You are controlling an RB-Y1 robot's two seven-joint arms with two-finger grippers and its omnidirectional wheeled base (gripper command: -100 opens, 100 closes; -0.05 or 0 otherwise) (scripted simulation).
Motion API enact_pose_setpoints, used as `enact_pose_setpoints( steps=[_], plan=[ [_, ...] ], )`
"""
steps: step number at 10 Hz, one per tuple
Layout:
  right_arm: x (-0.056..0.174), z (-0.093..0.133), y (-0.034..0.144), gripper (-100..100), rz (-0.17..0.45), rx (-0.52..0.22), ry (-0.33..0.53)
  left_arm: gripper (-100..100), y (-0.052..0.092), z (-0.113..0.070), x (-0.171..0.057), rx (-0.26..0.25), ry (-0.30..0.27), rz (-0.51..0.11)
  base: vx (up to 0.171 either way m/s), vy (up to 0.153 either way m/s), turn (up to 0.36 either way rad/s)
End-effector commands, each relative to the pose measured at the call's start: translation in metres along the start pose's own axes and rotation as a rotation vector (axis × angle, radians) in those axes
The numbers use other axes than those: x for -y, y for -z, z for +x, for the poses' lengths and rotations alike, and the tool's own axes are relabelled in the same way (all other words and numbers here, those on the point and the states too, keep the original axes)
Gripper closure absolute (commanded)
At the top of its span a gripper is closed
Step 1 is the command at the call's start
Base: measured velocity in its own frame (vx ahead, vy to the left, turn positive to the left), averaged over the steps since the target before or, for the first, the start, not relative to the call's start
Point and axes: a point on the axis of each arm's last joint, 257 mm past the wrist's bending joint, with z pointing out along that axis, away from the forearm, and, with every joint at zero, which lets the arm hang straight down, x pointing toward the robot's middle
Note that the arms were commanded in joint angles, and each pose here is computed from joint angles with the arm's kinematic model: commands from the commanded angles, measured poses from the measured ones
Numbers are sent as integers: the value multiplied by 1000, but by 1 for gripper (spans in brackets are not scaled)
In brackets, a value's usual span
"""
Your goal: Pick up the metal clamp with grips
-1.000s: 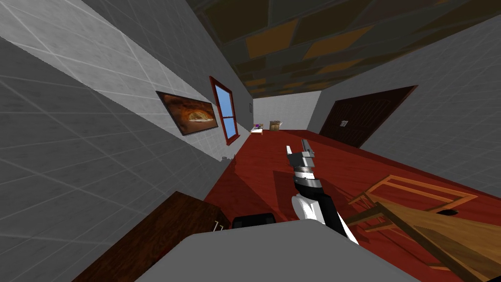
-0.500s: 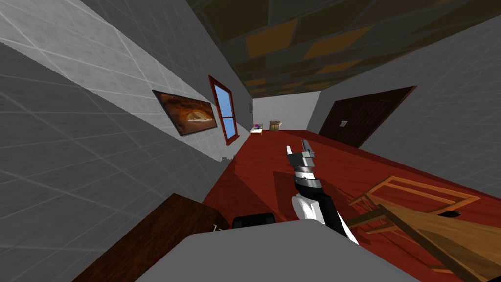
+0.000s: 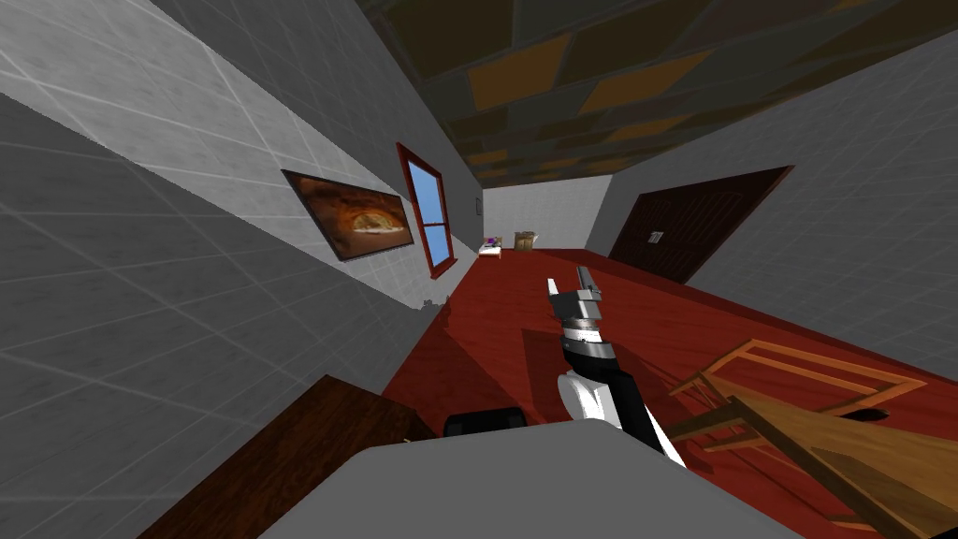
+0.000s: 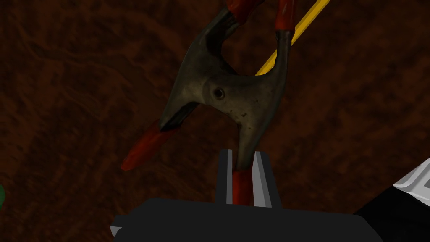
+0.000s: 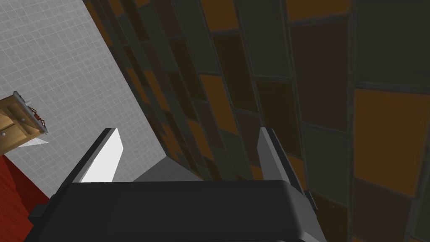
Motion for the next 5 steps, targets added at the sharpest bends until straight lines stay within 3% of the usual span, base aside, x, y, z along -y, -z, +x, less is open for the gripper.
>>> enact_pose_setpoints(
  steps=[1,3,4,5],
  plan=[
    [0,0,0,0,0,0,0,100,1,-2,-1,-9,24,-5,34,2,16],
    [0,0,0,0,0,0,0,100,1,3,-2,-29,58,-9,-3,2,-3],
    [0,0,0,0,0,0,0,100,1,2,-1,-24,49,-8,0,0,0],
    [0,0,0,0,0,0,0,0,1,3,-1,-26,51,-9,0,0,0]
  ],
)
